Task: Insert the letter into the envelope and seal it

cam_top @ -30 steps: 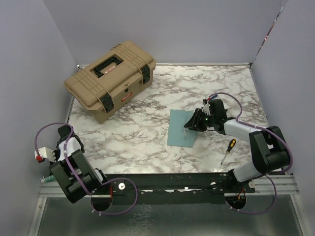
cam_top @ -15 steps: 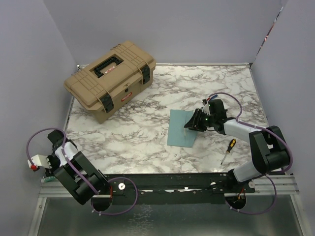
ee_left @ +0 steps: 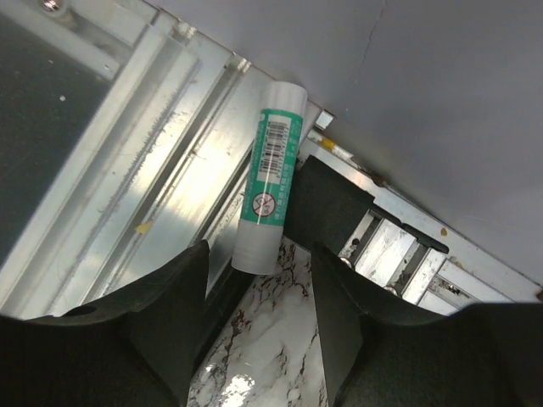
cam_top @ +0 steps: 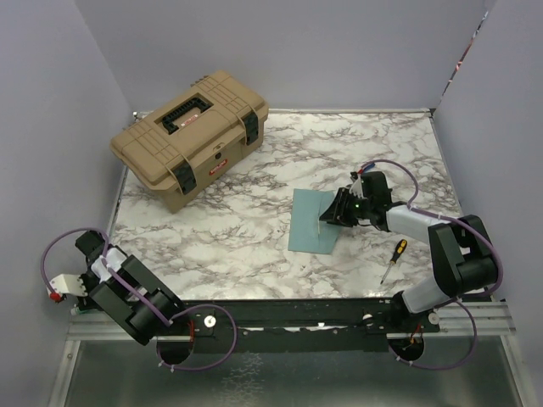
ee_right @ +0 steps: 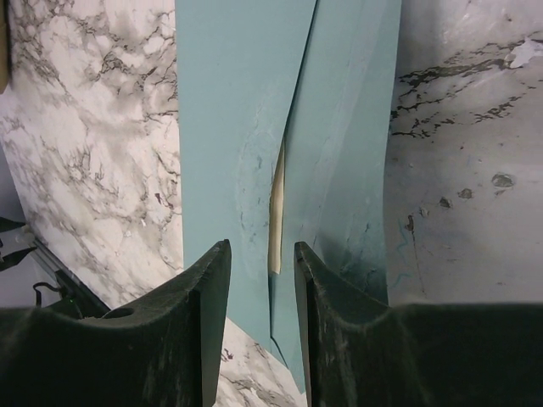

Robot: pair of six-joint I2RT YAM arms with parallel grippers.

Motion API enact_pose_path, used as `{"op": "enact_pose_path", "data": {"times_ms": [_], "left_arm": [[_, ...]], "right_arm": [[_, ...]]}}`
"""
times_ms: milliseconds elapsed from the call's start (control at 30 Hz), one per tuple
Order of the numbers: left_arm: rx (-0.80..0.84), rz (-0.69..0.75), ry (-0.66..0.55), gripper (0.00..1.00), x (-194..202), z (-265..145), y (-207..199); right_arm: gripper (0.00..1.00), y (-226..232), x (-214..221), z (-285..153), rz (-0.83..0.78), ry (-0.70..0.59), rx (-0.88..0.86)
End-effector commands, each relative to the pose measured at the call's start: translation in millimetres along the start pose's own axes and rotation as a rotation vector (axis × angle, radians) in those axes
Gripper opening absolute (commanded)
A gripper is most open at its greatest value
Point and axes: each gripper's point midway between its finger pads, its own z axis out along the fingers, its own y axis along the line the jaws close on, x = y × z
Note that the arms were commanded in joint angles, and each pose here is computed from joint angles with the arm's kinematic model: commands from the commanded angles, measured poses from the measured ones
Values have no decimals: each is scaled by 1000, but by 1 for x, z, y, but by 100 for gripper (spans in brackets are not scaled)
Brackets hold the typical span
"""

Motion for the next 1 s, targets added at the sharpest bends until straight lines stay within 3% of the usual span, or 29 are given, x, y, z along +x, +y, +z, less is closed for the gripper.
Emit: {"op": "enact_pose_path", "data": {"times_ms": [0, 333, 533, 767, 967], "left_arm": [[19, 10, 64, 53, 11, 4, -9], [23, -20, 73, 29, 8, 4, -11], [93, -31, 115, 0, 11, -7, -24], [121, -162, 111, 0, 4, -34, -20], [197, -143, 105, 0, 2, -62, -34]], "right_arm": [[39, -8, -1, 1, 0, 0, 24], [37, -12, -2, 2, 11, -4, 25], [36, -11, -3, 0, 12, -21, 18], [36, -6, -4, -3, 13, -30, -3], [36, -2, -6, -8, 18, -36, -7]]}}
